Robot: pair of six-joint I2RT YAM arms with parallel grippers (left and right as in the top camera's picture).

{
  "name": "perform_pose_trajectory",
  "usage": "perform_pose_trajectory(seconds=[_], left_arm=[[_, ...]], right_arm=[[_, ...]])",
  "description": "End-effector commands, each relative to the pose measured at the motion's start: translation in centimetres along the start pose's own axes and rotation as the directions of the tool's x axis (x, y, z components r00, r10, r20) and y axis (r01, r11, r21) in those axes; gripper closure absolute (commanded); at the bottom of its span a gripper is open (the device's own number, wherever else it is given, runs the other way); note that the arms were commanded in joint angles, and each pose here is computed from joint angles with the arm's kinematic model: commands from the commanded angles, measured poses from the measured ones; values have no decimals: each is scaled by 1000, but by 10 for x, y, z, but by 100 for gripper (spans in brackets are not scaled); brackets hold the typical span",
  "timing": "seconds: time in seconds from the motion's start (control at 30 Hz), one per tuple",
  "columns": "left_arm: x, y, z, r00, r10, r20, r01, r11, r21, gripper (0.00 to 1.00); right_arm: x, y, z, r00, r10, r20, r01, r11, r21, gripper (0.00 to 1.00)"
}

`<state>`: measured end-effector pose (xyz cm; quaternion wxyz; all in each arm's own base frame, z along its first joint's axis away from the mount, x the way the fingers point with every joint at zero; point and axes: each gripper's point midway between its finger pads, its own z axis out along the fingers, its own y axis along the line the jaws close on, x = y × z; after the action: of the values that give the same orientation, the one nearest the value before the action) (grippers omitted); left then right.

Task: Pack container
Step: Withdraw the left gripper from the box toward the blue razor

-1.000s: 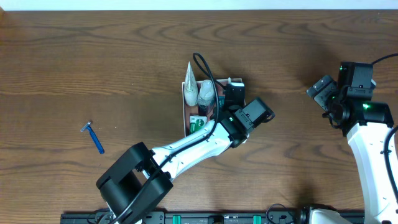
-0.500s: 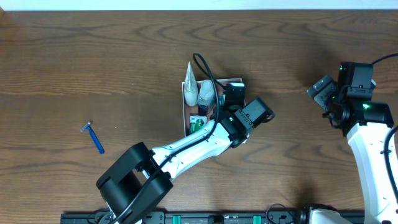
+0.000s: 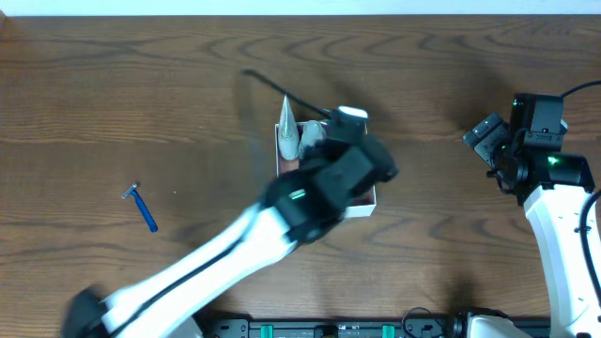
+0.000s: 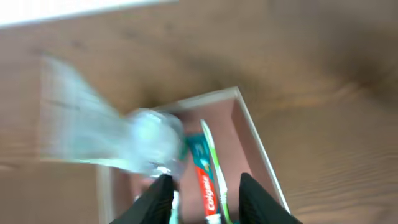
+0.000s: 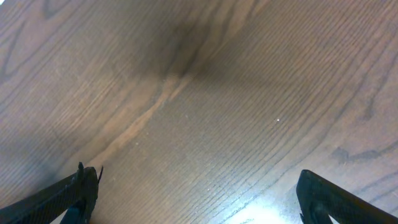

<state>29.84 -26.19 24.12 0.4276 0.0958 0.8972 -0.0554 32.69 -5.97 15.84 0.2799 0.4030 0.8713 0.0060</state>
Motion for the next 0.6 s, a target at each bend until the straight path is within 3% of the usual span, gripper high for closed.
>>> perform_pose_trajectory(seconds=[0.0, 0.1, 0.2, 0.3, 0.43, 0.57], left_arm=[[-35, 52, -49, 992, 2, 130, 14, 993, -120, 63], [-39, 113, -77, 986, 20, 164, 34, 947, -319, 61], [-30, 175, -94, 992, 20, 127, 48, 856, -515, 58], [-16, 229, -97, 992, -78, 96, 122, 754, -646, 49], [8, 294, -86, 962, -259, 86, 232, 612, -756, 27], [37, 349, -67, 906, -422, 44, 274, 504, -819, 21]], right_arm=[[-4, -1, -4, 1000, -1, 17, 1, 1000, -1, 1], [-4, -1, -4, 1000, -1, 17, 1, 1000, -1, 1], [-4, -1, -4, 1000, -1, 17, 1, 1000, -1, 1], [-4, -1, -4, 1000, -1, 17, 1, 1000, -1, 1], [-4, -1, -4, 1000, -1, 17, 1, 1000, -1, 1], [-4, -1, -4, 1000, -1, 17, 1, 1000, -1, 1]])
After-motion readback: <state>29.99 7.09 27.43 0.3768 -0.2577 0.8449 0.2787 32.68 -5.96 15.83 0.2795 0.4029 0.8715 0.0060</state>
